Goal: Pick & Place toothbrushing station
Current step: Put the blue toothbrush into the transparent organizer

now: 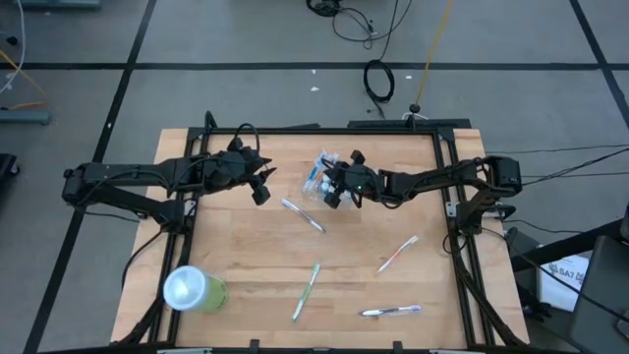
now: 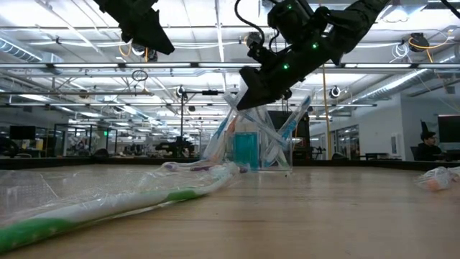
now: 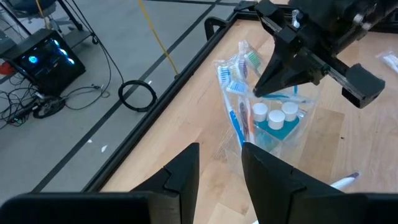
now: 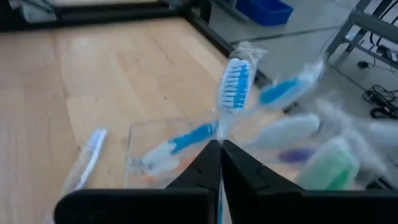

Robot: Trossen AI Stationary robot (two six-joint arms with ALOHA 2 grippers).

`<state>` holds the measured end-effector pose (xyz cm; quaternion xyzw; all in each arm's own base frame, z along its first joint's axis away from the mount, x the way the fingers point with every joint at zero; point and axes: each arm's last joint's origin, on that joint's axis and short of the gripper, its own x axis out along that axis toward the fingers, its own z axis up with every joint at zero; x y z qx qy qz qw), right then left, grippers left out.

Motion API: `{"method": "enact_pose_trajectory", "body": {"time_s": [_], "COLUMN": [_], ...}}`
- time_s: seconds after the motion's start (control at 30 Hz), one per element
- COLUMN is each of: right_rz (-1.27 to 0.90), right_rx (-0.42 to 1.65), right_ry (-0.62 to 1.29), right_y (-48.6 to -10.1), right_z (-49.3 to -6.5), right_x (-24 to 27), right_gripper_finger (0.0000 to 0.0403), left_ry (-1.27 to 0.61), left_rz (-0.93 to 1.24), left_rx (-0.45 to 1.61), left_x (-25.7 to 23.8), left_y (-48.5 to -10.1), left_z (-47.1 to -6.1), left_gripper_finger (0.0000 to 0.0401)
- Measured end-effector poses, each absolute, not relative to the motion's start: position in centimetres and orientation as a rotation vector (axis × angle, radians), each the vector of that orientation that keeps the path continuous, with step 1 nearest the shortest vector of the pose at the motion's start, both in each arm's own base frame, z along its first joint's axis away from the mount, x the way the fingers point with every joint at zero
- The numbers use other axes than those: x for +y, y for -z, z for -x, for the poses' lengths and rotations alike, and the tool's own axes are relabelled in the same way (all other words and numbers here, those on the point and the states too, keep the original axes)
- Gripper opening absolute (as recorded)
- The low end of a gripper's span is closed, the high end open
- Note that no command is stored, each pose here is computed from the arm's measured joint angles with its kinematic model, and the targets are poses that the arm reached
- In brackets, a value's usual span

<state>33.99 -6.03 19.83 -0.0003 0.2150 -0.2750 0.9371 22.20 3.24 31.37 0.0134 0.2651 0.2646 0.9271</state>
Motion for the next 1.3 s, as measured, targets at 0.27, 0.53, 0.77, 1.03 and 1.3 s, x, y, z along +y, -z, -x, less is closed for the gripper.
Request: {"method": "enact_pose_trajectory", "body": {"time_s": [0.27, 0.53, 0.77, 1.03, 1.3], "right_rz": [0.008, 0.072, -0.027, 0.134, 0.14], "right_rx": [0.32, 0.149, -0.231, -0.231, -0.175], "right_ry": [0.526, 0.673, 0.64, 0.589, 0.624], "right_y": [-22.7, -23.1, -19.5, -18.4, -17.0], "right_z": [-33.5, -30.2, -24.8, -26.2, -27.2], "right_x": [-4.6, -1.4, -0.8, -0.8, -1.8], "right_gripper_finger": [0.0001, 0.0001, 0.0001, 0.0, 0.0], "left_ry": [-0.542, -0.542, -0.536, -0.521, -0.498], "left_rz": [-0.029, -0.031, -0.046, -0.048, -0.057], "left_rx": [0.55, 0.566, 0.542, 0.415, 0.475], "left_x": [3.2, 3.2, 3.2, 3.2, 3.2], "left_y": [-31.3, -31.2, -31.4, -32.5, -31.6], "left_z": [-22.2, -22.1, -22.2, -22.9, -23.6], "left_gripper_finger": [0.0127, 0.0127, 0.0127, 0.0127, 0.0127]}}
